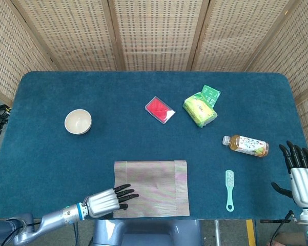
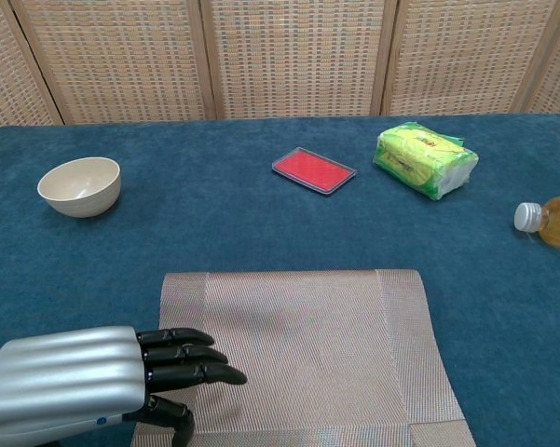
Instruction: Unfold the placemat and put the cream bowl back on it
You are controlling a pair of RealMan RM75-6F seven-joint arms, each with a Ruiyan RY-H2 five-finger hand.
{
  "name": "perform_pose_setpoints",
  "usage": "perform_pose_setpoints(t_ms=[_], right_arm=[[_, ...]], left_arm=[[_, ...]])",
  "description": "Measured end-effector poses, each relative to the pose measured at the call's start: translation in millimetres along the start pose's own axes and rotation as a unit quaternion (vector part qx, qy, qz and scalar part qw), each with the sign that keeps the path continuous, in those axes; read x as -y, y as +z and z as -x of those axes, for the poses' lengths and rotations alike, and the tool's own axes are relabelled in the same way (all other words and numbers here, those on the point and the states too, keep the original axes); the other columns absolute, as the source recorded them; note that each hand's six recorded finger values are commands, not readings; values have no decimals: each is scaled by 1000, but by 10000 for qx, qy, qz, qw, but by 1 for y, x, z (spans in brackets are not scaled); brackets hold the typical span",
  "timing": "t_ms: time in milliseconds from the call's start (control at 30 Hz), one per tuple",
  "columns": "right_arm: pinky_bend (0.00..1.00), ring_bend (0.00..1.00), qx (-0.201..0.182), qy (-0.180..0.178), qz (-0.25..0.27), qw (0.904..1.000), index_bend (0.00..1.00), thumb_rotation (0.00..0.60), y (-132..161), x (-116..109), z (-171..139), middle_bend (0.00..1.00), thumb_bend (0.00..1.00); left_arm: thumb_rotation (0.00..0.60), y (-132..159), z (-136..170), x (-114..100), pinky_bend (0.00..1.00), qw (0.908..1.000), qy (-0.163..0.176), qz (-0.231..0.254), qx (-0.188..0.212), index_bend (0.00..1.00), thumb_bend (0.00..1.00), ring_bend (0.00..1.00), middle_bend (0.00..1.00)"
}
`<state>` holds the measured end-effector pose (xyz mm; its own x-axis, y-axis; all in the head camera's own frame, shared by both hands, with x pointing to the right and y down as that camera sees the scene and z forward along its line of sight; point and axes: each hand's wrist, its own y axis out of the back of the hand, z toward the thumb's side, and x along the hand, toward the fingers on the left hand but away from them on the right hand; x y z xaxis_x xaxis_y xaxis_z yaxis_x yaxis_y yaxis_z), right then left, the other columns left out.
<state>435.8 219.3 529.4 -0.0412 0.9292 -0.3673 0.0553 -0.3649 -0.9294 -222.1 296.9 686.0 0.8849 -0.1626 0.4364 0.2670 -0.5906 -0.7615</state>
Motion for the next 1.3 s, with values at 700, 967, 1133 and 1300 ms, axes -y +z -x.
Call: perform_pose_setpoints(t_ms=[700, 967, 1133, 1300], right_arm=[[0, 0, -7, 7, 7, 10000, 0, 600, 0, 0, 0, 0, 0], [0, 0, -15, 0, 2, 10000, 0, 600, 0, -1, -1, 0, 0], [0, 0, -32, 7, 7, 10000, 0, 600, 1, -1, -1, 0, 0], [0, 0, -28, -8, 17, 10000, 0, 600, 1, -2, -1, 0, 0]], left_arm=[[600, 1, -13, -1, 0, 10000, -11, 97, 17, 405, 417, 0, 0], [600, 2, -18, -1, 0, 9999, 3, 132, 5, 470, 446, 0, 0], [600, 0, -23, -3, 0, 9998, 46, 162, -67, 568, 492, 0, 0], [600, -1, -28, -4, 0, 9996, 106, 221, -111, 653, 543, 0, 0]])
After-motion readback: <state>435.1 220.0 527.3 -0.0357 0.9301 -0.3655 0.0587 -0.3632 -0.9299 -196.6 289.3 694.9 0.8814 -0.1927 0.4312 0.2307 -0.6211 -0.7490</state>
